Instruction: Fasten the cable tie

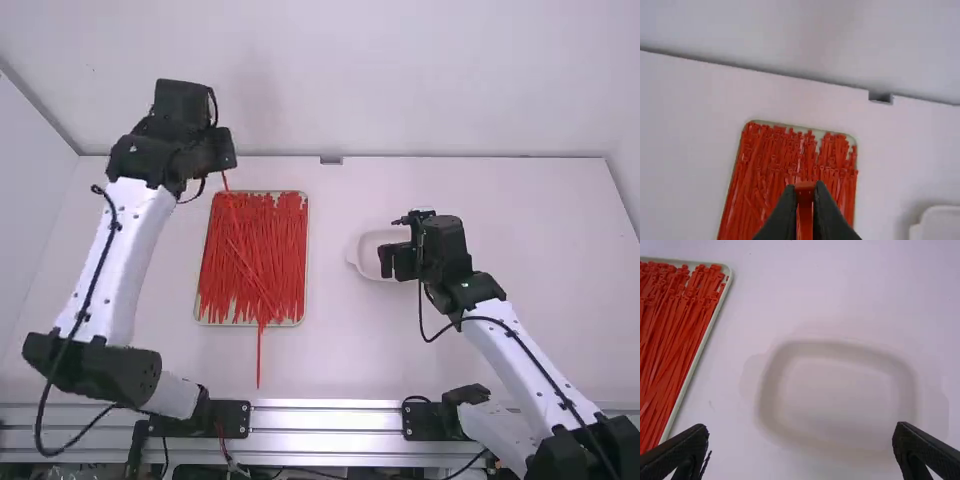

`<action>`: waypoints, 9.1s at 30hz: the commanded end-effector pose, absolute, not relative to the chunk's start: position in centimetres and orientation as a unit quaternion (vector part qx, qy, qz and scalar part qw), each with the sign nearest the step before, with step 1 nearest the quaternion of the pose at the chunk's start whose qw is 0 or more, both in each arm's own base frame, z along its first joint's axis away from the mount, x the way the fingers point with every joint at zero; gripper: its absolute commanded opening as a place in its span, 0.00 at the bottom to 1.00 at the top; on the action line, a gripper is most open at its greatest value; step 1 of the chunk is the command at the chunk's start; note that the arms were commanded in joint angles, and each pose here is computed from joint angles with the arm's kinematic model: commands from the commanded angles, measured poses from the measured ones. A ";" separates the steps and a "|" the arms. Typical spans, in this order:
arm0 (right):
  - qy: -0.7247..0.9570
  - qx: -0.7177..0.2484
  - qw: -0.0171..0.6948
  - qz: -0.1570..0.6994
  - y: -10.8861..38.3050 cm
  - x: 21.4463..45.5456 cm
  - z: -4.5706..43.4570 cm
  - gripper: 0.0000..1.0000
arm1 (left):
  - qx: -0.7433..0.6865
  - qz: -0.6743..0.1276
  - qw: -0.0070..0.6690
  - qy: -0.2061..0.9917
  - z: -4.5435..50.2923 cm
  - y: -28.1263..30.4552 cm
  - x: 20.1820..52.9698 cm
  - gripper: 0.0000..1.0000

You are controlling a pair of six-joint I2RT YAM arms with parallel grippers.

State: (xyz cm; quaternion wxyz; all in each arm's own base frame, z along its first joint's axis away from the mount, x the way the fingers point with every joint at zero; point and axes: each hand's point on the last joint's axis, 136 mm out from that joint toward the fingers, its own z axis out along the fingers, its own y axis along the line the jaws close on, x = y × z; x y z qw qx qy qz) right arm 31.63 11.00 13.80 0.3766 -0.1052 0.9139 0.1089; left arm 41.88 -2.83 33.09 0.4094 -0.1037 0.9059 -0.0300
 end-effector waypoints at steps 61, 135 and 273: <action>0.737 -0.324 0.409 0.428 26.9 27.2 22.3 0.99 | 0.052 -0.396 0.554 0.730 30.1 -19.5 32.5 0.02; 0.557 -0.426 0.450 0.554 24.8 24.8 30.7 0.00 | 0.378 -0.572 0.499 0.529 38.7 -21.9 27.3 0.80; 0.043 -0.736 0.665 0.121 24.5 21.5 25.1 0.98 | -0.018 -0.649 0.067 0.758 28.8 -21.2 38.6 0.02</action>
